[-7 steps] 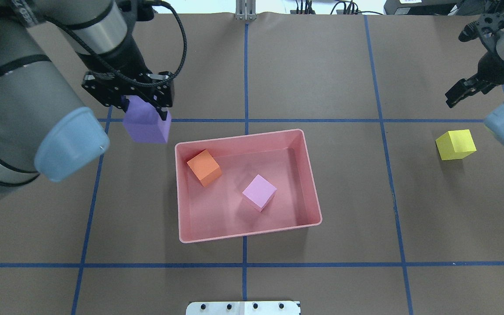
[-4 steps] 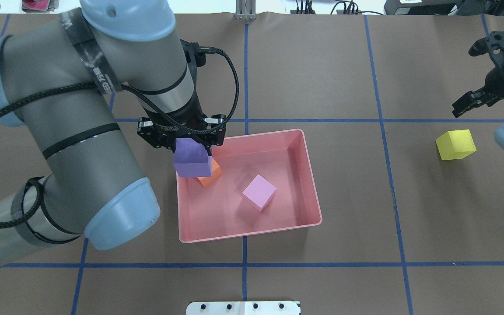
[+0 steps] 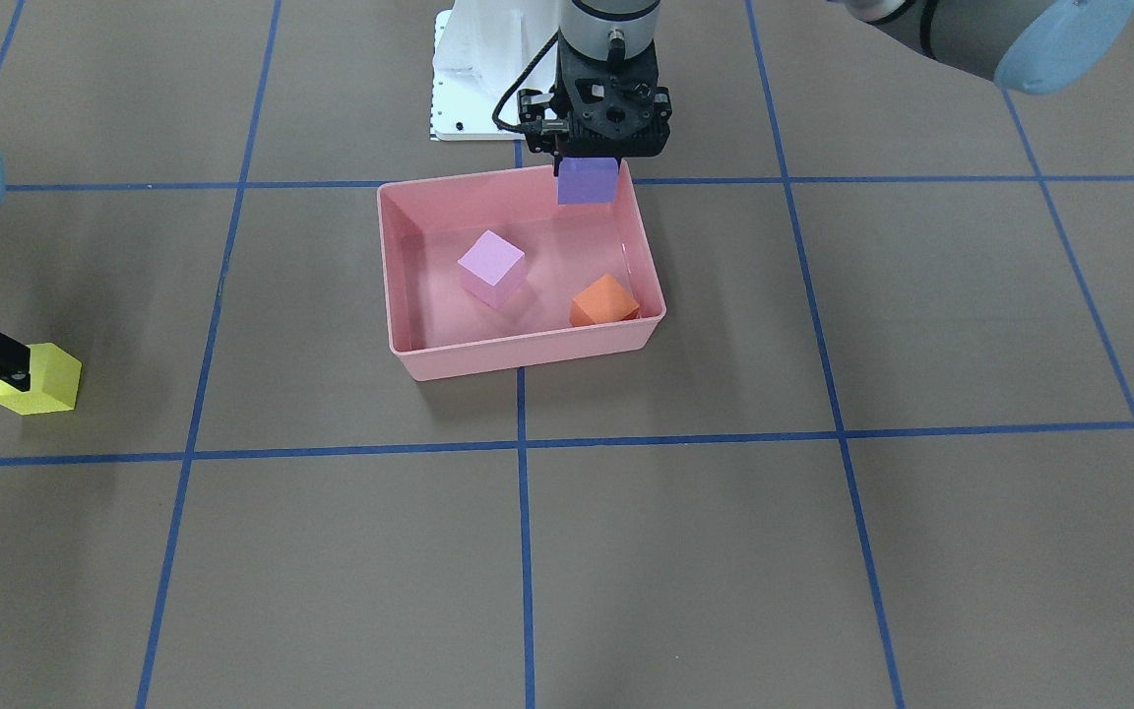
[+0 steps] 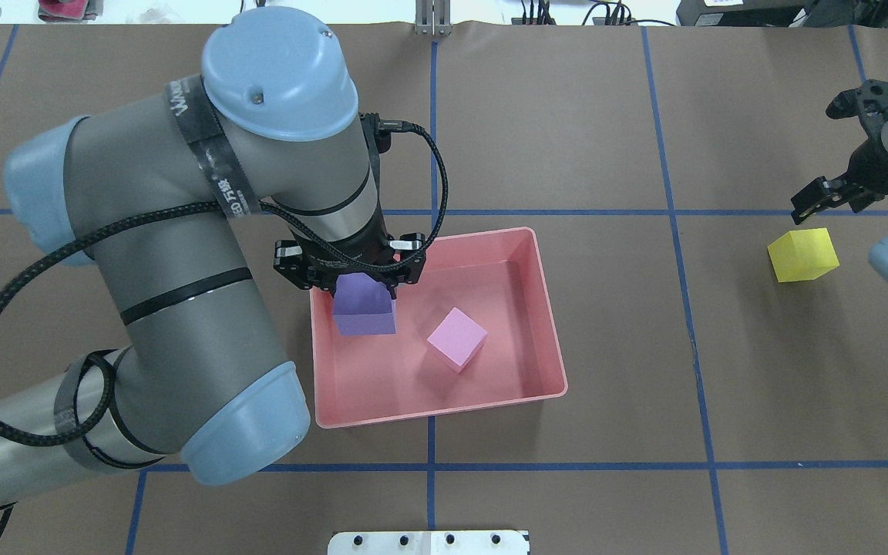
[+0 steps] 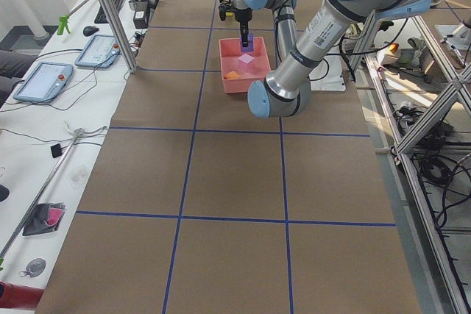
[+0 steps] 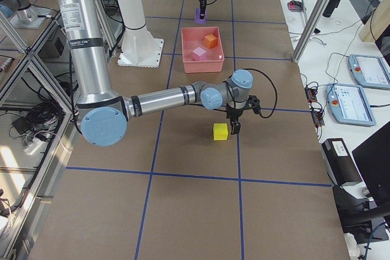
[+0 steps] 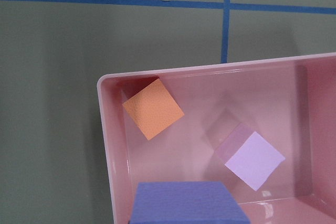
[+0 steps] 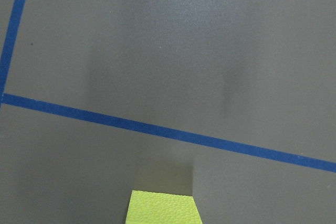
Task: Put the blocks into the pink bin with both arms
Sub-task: 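Release purple cube beside orange cube while right gripper grasps yellow cube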
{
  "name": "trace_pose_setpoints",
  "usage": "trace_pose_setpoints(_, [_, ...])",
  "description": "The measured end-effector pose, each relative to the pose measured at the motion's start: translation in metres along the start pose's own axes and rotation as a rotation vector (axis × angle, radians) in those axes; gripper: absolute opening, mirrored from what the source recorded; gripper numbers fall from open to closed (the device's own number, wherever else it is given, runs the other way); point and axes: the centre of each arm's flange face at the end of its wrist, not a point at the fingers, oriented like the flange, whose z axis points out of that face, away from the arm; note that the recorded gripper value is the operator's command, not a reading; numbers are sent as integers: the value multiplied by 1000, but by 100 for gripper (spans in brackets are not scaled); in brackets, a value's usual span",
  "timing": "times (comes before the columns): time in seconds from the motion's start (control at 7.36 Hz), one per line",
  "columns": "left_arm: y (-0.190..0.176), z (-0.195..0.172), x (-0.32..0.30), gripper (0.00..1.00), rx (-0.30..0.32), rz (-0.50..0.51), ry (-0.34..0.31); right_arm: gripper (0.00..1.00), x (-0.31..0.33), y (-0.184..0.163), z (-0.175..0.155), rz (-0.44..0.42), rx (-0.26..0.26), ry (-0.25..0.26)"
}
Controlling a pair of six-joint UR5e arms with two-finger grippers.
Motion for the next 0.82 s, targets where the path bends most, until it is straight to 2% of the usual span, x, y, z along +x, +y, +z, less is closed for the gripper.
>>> trace_pose_setpoints(0.27, [7,7,6,0,3,-10,3,100,-17,5,16,17,-31,-9])
trace_pose_setpoints(0.82, [1,21,12,0,11,-9,4,100,-24,9,31,15,-57,-1])
